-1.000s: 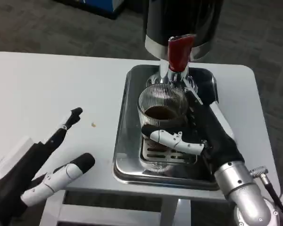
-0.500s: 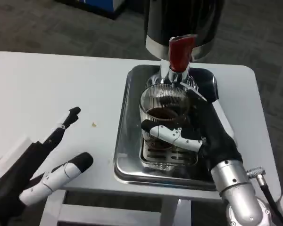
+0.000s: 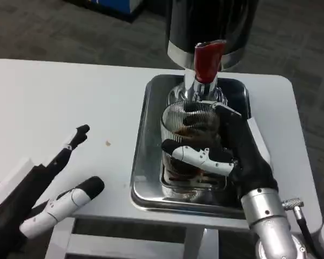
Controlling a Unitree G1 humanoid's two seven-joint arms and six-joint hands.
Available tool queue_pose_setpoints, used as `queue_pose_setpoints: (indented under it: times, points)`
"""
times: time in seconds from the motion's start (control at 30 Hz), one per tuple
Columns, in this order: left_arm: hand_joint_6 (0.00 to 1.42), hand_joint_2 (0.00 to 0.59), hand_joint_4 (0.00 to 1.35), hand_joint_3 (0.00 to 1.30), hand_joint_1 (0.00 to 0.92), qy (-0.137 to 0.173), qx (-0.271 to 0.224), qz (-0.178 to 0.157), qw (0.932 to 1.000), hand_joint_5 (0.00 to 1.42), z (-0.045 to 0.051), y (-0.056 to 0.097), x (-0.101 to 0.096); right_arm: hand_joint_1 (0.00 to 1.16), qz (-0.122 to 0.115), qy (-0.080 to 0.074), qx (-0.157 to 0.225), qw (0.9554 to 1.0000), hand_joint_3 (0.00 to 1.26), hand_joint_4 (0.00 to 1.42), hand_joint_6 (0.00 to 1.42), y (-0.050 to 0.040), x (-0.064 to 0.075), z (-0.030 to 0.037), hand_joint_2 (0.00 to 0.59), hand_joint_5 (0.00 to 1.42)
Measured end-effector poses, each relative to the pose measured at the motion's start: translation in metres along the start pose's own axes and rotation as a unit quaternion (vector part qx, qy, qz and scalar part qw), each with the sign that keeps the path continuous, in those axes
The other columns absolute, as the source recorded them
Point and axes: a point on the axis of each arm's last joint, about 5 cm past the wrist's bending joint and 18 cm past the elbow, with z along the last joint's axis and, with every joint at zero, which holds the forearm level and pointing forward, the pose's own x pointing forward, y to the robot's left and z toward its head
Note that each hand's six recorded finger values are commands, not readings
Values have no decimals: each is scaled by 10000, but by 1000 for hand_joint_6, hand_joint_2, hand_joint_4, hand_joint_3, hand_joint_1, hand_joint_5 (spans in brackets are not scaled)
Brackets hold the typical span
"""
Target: Grasp the cup under the faucet to collect the drink, then remove the cup.
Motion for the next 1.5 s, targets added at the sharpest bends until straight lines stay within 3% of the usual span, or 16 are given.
queue_pose_setpoints:
  times: [0.53, 0.9, 1.2, 1.3, 1.33, 1.37, 1.5]
  points:
    - [0, 70, 0, 0, 0, -54, 0, 7, 10000, 0, 26, 1, -17, 947, -51, -48, 17, 10000, 694, 727, 1018, -9, -154, -11, 127, 925]
    - [0, 70, 0, 0, 0, -335, 236, 141, 9991, 0, 190, 57, -120, 947, 282, -245, -348, 9987, 695, 727, 1026, -62, -424, 94, 127, 925]
    - [0, 67, 0, 0, 0, -409, 962, 103, 9945, 0, 374, 119, -314, 934, 527, -640, -390, 9958, 696, 738, 1037, -151, -571, 334, 132, 945]
    - [0, 65, 0, 0, 0, -380, 1131, 88, 9928, 0, 415, 151, -376, 932, 658, -656, -377, 9950, 700, 738, 1039, -200, -641, 409, 133, 946]
    - [0, 63, 0, 0, 0, -365, 1264, 41, 9913, 0, 449, 180, -410, 932, 785, -691, -424, 9936, 701, 738, 1040, -244, -692, 471, 133, 946]
    - [0, 61, 0, 0, 0, -363, 1269, 30, 9912, 0, 452, 180, -412, 931, 789, -692, -421, 9936, 702, 738, 1040, -246, -694, 478, 133, 946]
    - [0, 58, 0, 0, 0, -341, 1505, -279, 9876, 0, 553, 216, -468, 930, 1070, -578, -374, 9919, 703, 738, 1042, -321, -826, 591, 133, 946]
